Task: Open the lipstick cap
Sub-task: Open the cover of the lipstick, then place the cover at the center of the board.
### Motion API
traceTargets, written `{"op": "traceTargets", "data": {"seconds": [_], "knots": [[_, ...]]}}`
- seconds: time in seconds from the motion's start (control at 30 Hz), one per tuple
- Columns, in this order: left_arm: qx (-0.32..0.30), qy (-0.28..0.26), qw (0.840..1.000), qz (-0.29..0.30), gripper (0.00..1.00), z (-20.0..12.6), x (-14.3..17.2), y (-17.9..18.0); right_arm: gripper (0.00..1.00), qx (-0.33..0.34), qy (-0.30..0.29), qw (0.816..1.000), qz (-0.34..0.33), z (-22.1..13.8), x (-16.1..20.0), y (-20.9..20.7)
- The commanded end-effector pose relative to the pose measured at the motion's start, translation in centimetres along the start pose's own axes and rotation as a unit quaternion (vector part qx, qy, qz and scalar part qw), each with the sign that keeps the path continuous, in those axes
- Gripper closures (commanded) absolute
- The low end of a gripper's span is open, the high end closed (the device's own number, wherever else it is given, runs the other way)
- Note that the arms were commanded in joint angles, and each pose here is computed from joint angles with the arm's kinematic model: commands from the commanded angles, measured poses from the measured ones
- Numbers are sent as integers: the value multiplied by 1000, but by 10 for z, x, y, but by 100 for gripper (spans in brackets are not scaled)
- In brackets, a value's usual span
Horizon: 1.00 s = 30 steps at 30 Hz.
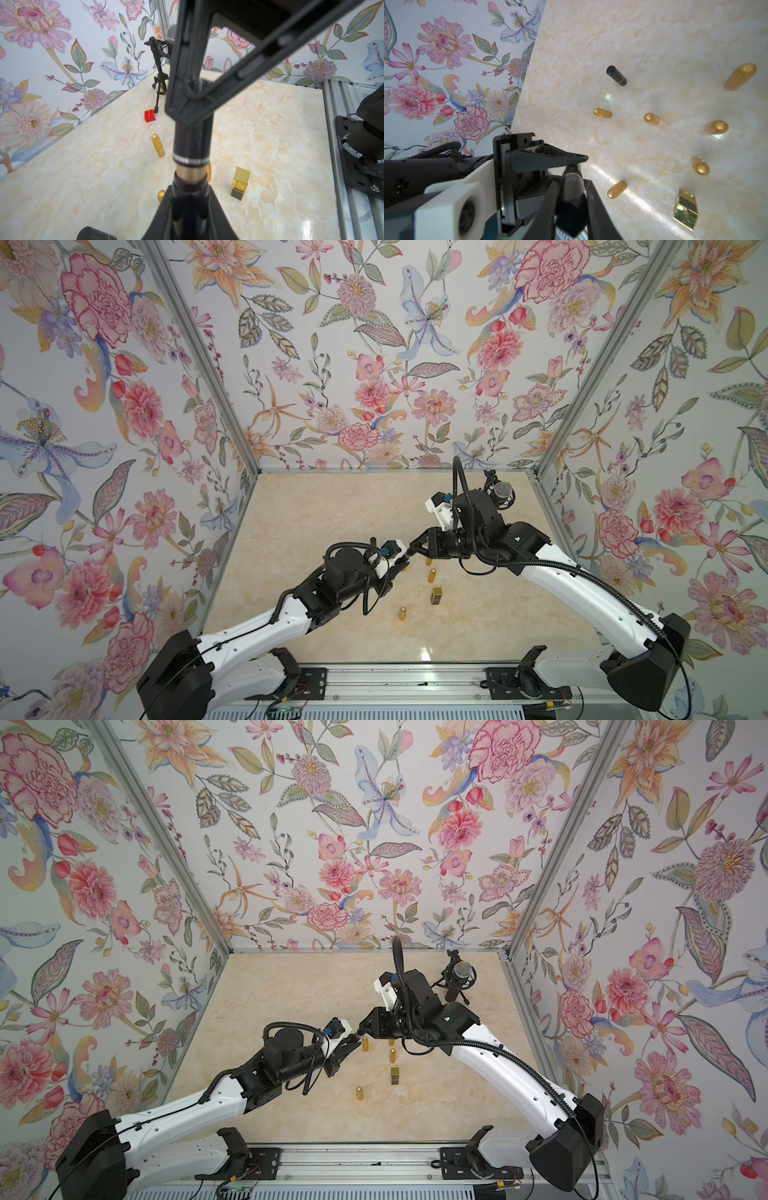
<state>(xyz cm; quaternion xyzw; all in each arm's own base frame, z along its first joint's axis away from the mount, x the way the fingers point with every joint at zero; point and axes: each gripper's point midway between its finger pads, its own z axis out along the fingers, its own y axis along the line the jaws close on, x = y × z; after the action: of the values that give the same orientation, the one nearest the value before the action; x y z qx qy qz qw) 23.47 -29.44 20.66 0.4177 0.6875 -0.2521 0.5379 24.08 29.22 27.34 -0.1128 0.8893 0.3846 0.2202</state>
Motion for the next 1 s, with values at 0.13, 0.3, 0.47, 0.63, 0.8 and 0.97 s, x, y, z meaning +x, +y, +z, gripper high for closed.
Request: {"op": "traceTargets", "data": {"seconds": [0.13, 0.3, 0.47, 0.63, 0.8, 0.97], "knots": [[-39, 55, 998, -16, 99, -12, 33, 11, 79, -7, -62, 998, 7, -36, -27, 9], [-57, 8, 998, -37, 99, -24, 18, 17, 78, 24, -67, 997, 5, -28, -34, -9], [-88, -30, 994, -63, 100, -34, 7, 33, 78, 94, -73, 993, -11, -1, -52, -38], [-121, -47, 988, -85, 100, -38, 2, 61, 78, 166, -59, 984, -38, 40, -71, -71], [-145, -69, 982, -97, 100, -44, -3, 82, 79, 218, -24, 974, -55, 92, -81, -105], [-165, -82, 977, -110, 100, -47, -2, 99, 80, 256, 4, 965, -59, 143, -87, -138]]}}
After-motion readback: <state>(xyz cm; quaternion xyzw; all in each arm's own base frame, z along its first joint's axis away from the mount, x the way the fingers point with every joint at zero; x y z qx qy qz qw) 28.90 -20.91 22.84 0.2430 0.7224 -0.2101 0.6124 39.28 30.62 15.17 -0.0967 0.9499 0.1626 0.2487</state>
